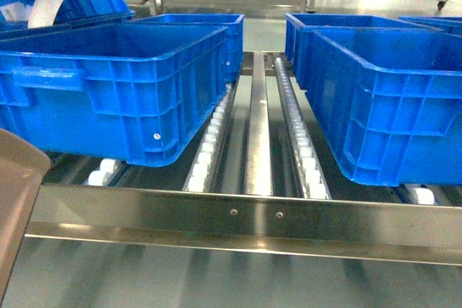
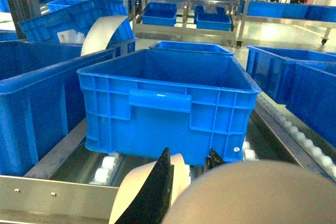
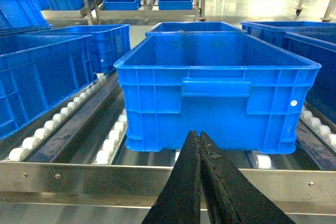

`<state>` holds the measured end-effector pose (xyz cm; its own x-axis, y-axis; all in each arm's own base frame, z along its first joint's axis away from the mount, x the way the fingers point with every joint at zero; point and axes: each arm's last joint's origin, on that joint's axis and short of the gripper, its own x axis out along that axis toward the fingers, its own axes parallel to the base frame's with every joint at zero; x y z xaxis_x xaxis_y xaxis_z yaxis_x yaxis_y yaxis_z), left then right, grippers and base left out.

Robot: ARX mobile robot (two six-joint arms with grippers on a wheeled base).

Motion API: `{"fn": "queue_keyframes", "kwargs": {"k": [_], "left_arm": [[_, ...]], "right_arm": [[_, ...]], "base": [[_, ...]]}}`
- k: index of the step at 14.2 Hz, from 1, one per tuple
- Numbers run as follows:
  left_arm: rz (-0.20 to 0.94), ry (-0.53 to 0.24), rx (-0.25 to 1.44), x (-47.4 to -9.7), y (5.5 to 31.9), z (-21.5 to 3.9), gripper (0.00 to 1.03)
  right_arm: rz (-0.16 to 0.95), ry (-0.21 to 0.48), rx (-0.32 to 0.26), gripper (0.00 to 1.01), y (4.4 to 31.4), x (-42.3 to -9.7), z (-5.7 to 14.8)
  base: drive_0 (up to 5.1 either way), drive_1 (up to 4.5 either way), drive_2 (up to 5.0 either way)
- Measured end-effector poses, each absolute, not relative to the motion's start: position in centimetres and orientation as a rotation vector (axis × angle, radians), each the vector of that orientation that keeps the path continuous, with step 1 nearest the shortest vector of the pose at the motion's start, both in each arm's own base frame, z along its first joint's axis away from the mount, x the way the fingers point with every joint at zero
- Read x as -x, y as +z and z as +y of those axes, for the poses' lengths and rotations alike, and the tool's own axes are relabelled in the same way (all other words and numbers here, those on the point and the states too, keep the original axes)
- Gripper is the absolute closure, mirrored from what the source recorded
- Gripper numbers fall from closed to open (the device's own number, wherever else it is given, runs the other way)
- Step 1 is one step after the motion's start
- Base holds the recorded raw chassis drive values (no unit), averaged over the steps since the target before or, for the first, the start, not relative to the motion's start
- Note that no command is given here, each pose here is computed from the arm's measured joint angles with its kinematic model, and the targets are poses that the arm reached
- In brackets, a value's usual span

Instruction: Place part in tray to right shelf

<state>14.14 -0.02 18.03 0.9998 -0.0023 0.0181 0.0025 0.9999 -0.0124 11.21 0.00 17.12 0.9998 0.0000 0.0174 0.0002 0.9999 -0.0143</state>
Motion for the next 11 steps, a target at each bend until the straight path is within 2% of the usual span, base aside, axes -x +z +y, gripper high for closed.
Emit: {"fn": "queue_keyframes", "kwargs": {"k": [6,7,8,11], "left_arm": [[-0.008,-0.001,0.010,-13.0,16.9,0.0,0.90],[0.004,0.001,0.011,-12.8,16.8,0.0,0.90],[0.012,-0.003,0.011,-12.6,16.8,0.0,0.90],[-0.002,-0.001,0.011,-11.8,17.0,0.0,0.90]], "right_arm": [[-0.014,0.000,0.014,0.99,17.0,-10.8,0.0],[0.039,0.001,0.014,0.99,16.4,-10.2,0.0],[-0.020,0.000,0.014,0.99,16.9,-9.7,0.0],[-0.002,0.000,0.014,0.99,16.7,-9.7,0.0]], "base": [[0.0,0.00,0.0],[0.0,0.00,0.0],[0.0,0.00,0.0],[0.0,0.00,0.0]]}}
